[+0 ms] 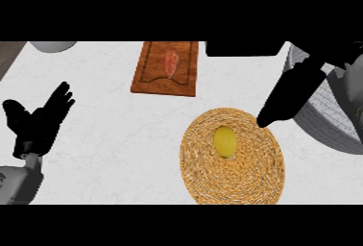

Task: Pick the lemon from the placemat and place it in the basket

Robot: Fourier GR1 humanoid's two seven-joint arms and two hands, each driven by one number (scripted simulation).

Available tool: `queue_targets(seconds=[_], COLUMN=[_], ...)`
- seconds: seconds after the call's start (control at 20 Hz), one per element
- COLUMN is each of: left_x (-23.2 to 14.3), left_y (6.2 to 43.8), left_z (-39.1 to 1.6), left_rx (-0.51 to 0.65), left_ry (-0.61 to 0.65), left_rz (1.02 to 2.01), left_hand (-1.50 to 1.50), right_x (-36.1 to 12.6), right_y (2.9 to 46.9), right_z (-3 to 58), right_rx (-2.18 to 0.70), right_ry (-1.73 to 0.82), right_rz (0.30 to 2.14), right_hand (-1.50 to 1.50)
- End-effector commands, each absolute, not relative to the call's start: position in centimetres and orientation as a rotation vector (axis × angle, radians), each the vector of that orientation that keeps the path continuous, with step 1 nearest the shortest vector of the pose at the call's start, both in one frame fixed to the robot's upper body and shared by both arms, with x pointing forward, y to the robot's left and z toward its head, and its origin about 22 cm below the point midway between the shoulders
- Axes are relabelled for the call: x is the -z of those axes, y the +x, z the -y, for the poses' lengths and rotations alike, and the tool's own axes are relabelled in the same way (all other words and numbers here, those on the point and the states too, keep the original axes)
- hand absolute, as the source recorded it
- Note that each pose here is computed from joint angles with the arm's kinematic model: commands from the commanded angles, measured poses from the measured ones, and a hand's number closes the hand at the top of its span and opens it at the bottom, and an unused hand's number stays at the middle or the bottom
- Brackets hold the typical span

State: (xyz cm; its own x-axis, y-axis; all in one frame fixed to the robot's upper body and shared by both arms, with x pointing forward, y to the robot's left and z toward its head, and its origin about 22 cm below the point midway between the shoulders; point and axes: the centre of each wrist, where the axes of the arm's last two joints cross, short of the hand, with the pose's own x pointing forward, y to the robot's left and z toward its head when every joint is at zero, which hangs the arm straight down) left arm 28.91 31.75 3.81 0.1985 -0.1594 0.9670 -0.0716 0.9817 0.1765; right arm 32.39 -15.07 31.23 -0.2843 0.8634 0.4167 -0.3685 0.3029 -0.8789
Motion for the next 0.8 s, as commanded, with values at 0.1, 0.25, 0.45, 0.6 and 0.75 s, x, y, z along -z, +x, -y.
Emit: queue_targets(seconds=[0.1, 0.25, 0.45, 0.6, 0.75], left_x=[-3.6, -2.5, -2.6, -2.6, -5.0], left_y=[29.2, 27.9, 28.8, 27.1, 29.8], left_z=[-31.7, -31.6, -31.4, -31.6, -30.0], left_rx=[0.045, 0.048, 0.064, 0.091, 0.059], left_ry=[0.209, 0.192, 0.213, 0.186, 0.195], left_rz=[1.381, 1.371, 1.373, 1.375, 1.379], left_hand=[0.0, 0.0, 0.0, 0.0, 0.0], right_x=[-32.5, -31.3, -29.1, -27.0, -23.2], right_y=[30.9, 29.7, 27.3, 26.7, 25.7], right_z=[19.7, 21.8, 24.1, 24.1, 23.4], right_rx=[-1.326, -1.256, -1.161, -1.165, -1.142], right_ry=[-0.404, -0.366, -0.37, -0.328, -0.36], right_rz=[1.276, 1.303, 1.421, 1.409, 1.424], right_hand=[-1.5, -1.5, -1.5, -1.5, -1.5])
